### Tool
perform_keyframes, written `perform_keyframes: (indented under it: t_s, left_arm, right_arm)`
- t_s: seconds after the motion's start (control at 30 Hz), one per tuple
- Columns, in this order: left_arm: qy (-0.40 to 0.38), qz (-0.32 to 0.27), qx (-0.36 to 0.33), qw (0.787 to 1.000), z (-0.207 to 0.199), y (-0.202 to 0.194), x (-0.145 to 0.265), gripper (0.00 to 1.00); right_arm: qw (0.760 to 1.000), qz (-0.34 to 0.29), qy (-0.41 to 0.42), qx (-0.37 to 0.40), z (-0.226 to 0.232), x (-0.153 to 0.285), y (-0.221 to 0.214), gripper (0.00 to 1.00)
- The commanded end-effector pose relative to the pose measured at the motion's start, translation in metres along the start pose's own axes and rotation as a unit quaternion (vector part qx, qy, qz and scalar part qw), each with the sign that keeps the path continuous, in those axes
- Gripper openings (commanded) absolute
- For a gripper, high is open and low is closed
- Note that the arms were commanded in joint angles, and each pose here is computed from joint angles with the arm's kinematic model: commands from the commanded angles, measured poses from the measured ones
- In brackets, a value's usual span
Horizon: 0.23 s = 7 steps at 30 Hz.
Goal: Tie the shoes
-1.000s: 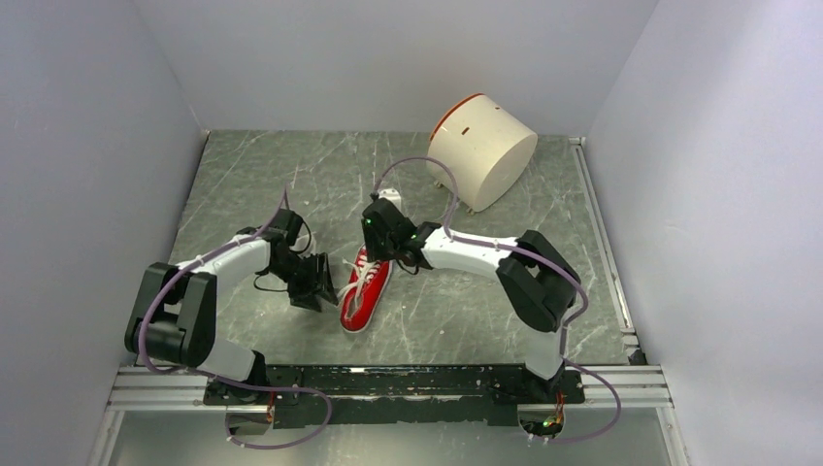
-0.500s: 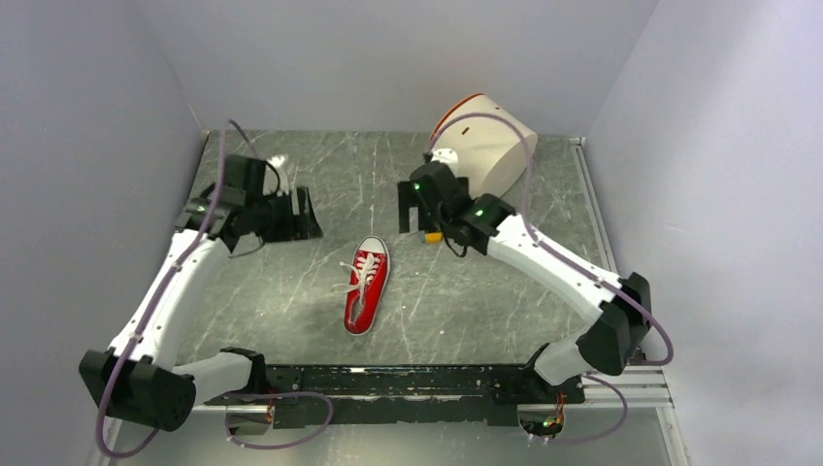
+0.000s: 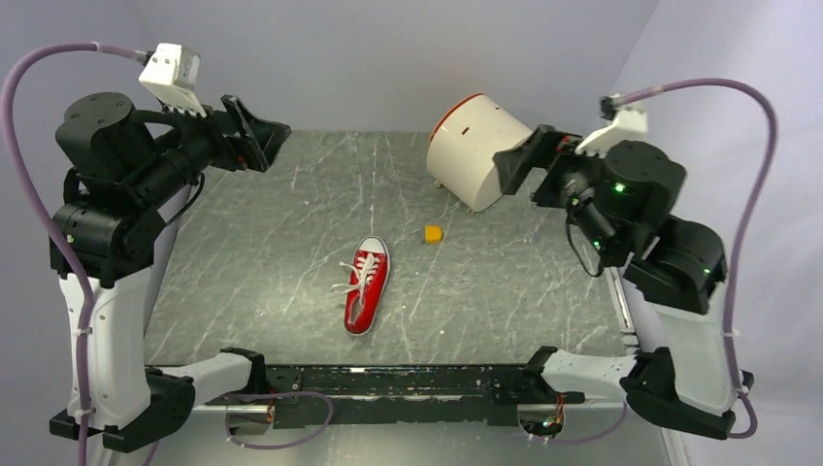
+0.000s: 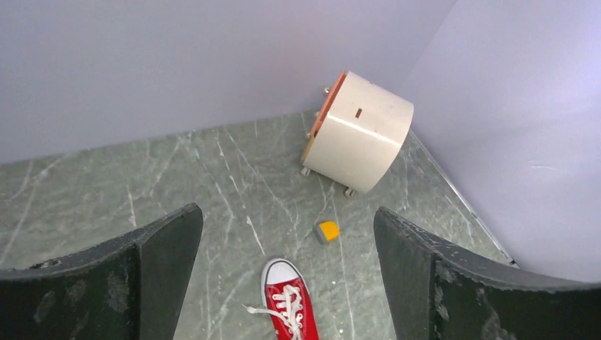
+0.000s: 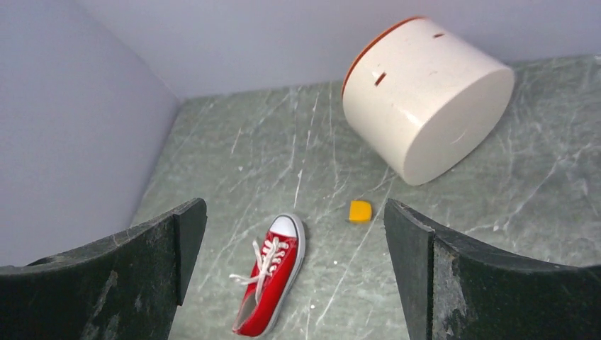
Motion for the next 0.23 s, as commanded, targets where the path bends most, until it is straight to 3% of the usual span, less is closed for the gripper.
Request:
perform_keyframes:
  t_s: [0.0, 0.2]
  left_arm:
    - [0.027, -0.008, -0.027, 0.999, 0.006, 0.005, -0.004, 0.95]
    - [0.026, 0.009, -0.021, 0.999, 0.008, 0.001, -0.007, 0.93]
  right_arm:
    - [0.998, 0.021, -0.054, 0.027, -0.013, 0.007, -0.001, 1.00]
    - [0.999, -0.005, -0.039, 0.000, -0.021, 0.022, -0.004, 1.00]
Point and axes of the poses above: each gripper's point midway between its finger pads, its own x axis back along the fingers, its own z axis along the line the jaws close on, y = z × x, the point moved 10 cm from there along x, back along the fingers, and after that the axes turned 10 degrees about x, right-handed, at the moved point
